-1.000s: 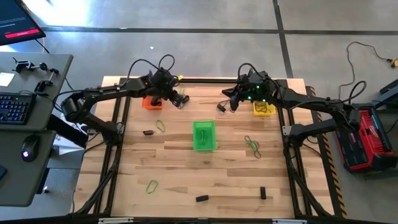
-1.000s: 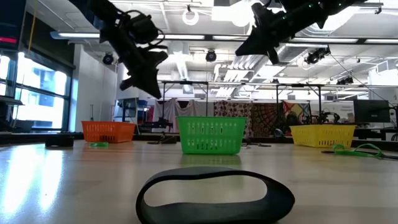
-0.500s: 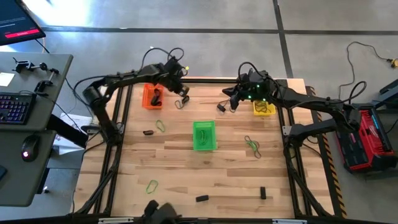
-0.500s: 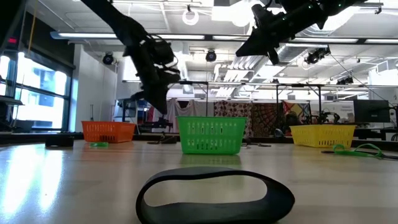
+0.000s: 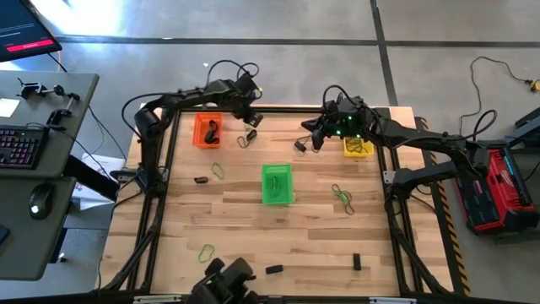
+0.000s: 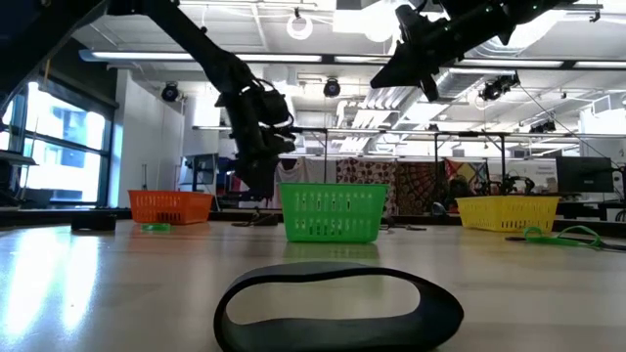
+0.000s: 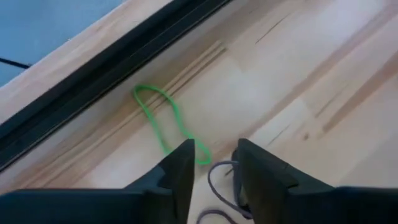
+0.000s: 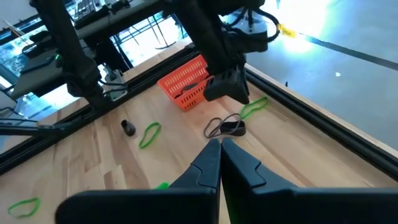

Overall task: Sort rubber bands into baskets
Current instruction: Put the green rubber band into the green bin

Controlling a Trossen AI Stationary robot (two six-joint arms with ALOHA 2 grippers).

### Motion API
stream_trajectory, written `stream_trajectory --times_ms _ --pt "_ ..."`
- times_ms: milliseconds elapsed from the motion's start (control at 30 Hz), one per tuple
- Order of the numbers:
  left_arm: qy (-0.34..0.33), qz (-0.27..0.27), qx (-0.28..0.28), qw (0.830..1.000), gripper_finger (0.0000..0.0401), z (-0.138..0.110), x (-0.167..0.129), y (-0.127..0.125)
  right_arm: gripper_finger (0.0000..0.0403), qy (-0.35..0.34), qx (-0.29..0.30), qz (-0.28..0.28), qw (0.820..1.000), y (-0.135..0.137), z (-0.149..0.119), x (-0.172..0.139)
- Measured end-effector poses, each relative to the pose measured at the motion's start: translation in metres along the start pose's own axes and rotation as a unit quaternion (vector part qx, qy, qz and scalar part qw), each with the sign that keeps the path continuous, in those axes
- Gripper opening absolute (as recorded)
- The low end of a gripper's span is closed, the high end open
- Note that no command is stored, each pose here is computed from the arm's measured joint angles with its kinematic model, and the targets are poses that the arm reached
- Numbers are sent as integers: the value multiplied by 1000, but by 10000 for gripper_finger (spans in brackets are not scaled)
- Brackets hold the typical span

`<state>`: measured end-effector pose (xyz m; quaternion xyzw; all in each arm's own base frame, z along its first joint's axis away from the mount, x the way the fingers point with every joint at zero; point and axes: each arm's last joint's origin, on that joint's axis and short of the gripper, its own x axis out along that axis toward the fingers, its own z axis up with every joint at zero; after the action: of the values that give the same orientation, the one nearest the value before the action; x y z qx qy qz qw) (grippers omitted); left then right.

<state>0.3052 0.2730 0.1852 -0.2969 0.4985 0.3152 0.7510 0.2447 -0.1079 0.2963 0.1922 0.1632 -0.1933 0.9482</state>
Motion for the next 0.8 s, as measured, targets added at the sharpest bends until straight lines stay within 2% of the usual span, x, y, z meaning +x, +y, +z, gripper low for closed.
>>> stream_trajectory --times_ms 200,567,800 --pt "-12 53 0 998 150 1 2 3 0 0 8 0 1000 0 0 0" --pt "-22 39 -10 999 178 5 2 11 0 0 4 0 1000 0 0 0" --pt "6 32 -7 999 179 1 19 11 0 -1 4 0 1000 0 0 0"
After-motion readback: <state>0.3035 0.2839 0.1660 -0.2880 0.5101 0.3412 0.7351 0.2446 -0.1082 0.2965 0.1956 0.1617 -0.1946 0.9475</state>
